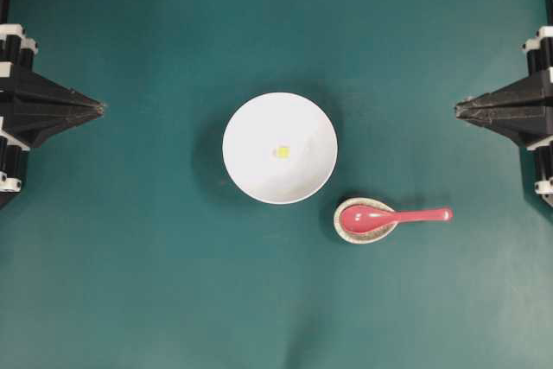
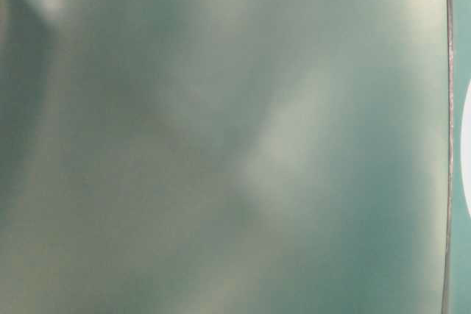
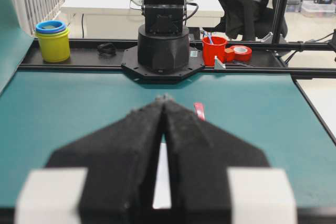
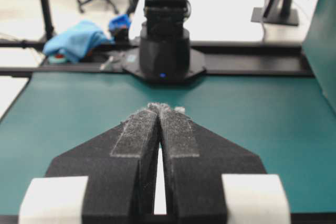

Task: Scoop the yellow hexagonal prism block from the bowl with a spoon using the right arm.
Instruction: 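Move the right gripper toward the red spoon handle in the dish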

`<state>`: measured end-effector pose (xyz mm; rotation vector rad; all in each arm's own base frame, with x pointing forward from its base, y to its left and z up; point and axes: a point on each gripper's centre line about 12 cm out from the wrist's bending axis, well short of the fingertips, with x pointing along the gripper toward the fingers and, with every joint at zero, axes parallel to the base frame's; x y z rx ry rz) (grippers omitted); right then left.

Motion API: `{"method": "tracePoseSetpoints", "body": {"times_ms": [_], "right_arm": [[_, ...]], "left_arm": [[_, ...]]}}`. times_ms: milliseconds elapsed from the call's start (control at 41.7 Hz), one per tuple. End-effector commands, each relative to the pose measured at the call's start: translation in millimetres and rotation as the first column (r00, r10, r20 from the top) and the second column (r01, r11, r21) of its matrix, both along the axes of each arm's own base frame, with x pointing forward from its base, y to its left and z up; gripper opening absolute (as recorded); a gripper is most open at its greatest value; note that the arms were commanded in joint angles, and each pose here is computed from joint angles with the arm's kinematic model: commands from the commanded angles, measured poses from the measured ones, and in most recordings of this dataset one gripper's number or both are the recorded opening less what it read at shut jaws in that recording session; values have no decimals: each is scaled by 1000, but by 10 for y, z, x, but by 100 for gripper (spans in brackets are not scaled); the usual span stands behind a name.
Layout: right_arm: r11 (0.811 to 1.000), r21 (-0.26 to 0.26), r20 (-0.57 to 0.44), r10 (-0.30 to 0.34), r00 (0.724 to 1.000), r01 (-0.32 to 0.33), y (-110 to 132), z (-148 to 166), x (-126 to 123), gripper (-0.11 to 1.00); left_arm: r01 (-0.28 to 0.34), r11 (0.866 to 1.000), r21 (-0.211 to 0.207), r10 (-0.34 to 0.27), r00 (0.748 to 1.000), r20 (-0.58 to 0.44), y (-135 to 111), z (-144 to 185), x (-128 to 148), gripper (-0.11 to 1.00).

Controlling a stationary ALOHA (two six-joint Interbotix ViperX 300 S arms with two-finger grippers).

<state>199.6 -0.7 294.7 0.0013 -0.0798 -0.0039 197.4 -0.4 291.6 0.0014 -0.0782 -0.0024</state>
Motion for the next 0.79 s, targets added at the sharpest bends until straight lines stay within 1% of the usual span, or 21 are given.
{"method": "tracePoseSetpoints", "body": {"times_ms": [0, 216, 407, 455, 479, 599, 671, 719, 767], "right_arm": [[1000, 1, 12, -1, 1000, 1, -3, 54, 18, -1], [1000, 9, 6, -2, 1000, 2, -5, 46, 21, 0], [1000, 9, -38, -2, 999, 2, -5, -48, 65, 2], [1000, 11, -51, -2, 999, 2, -5, -80, 77, 6], [1000, 12, -58, -2, 998, 3, -5, -100, 88, 10], [1000, 18, -92, -3, 996, 4, -7, -196, 138, 37], [1000, 21, -112, 0, 994, 2, -1, -270, 173, 49], [1000, 23, -124, 5, 992, -3, 12, -315, 200, 54], [1000, 28, -138, 12, 990, -8, 27, -368, 226, 56]], "left_arm": [[3, 1000, 6, -3, 1000, 20, -6, 79, 7, 0], [2, 1000, 3, -2, 1000, 11, -3, 58, 17, 1], [2, 1000, 3, -2, 1000, -5, -3, 32, 24, 1], [2, 1000, 3, -2, 1000, -5, -2, 33, 22, 1], [4, 1000, 4, -4, 1000, -5, -6, 33, 22, 1], [2, 1000, 4, -2, 1000, -6, -3, 30, 25, 1], [4, 1000, 4, -4, 1000, -9, -6, 28, 22, 1], [4, 1000, 4, -4, 1000, -12, -6, 23, 25, 1], [4, 1000, 4, -4, 1000, -15, -6, 19, 25, 1]]}}
